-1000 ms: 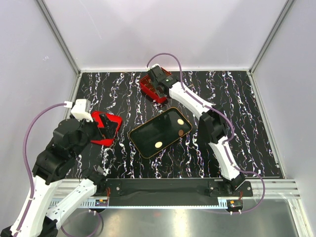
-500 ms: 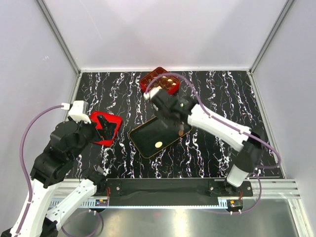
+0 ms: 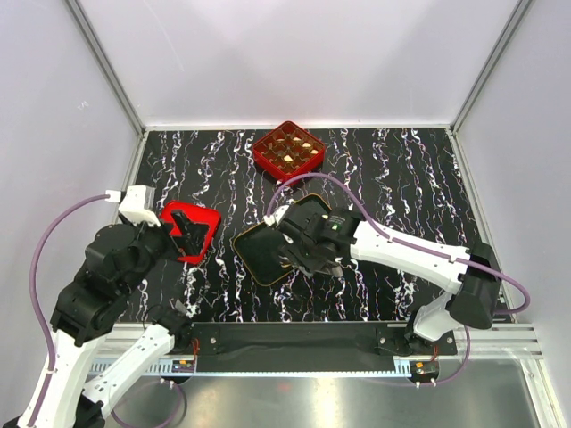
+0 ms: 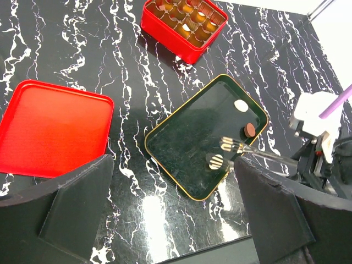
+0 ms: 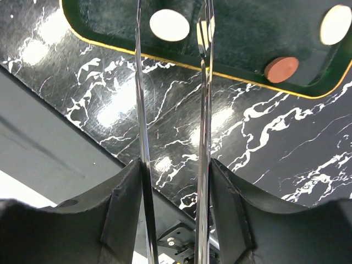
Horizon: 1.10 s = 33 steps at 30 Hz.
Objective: Pack the chocolate
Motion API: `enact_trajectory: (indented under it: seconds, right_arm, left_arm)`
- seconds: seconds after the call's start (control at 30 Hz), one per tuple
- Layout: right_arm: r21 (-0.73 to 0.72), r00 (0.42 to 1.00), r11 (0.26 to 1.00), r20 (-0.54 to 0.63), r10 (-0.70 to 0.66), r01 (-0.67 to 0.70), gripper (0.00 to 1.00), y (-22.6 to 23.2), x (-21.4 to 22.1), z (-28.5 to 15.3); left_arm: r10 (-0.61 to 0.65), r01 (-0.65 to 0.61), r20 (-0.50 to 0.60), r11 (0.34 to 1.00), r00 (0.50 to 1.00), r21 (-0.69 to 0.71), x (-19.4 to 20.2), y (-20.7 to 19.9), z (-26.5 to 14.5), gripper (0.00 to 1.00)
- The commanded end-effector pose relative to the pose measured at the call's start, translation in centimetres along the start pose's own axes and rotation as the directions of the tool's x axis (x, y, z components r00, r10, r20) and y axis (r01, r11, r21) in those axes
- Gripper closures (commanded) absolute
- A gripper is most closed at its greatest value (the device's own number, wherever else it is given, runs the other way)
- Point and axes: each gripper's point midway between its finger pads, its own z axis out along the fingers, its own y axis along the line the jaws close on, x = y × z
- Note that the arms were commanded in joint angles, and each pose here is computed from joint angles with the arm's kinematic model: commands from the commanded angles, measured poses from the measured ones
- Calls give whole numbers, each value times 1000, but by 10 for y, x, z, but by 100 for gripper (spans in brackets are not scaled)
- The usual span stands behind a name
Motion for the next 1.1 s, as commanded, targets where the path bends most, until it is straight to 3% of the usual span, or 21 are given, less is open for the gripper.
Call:
enact_trajectory:
  seconds: [0.0, 0.53, 1.07]
  right_arm:
    - [-37, 999, 999, 43, 9, -8, 43, 11, -6, -5]
    - [52, 997, 998, -73, -37, 40, 42, 7, 21, 22]
    - [76, 999, 996, -26, -39, 41, 52, 4, 1, 9]
  left_arm:
    - [-16, 16, 29, 1000, 999, -4, -6, 1, -3, 1]
    - [-12, 12, 35, 1000, 999, -7, -9, 1, -6, 1]
    - [-14, 14, 46, 1000, 999, -6, -13, 0, -8, 1]
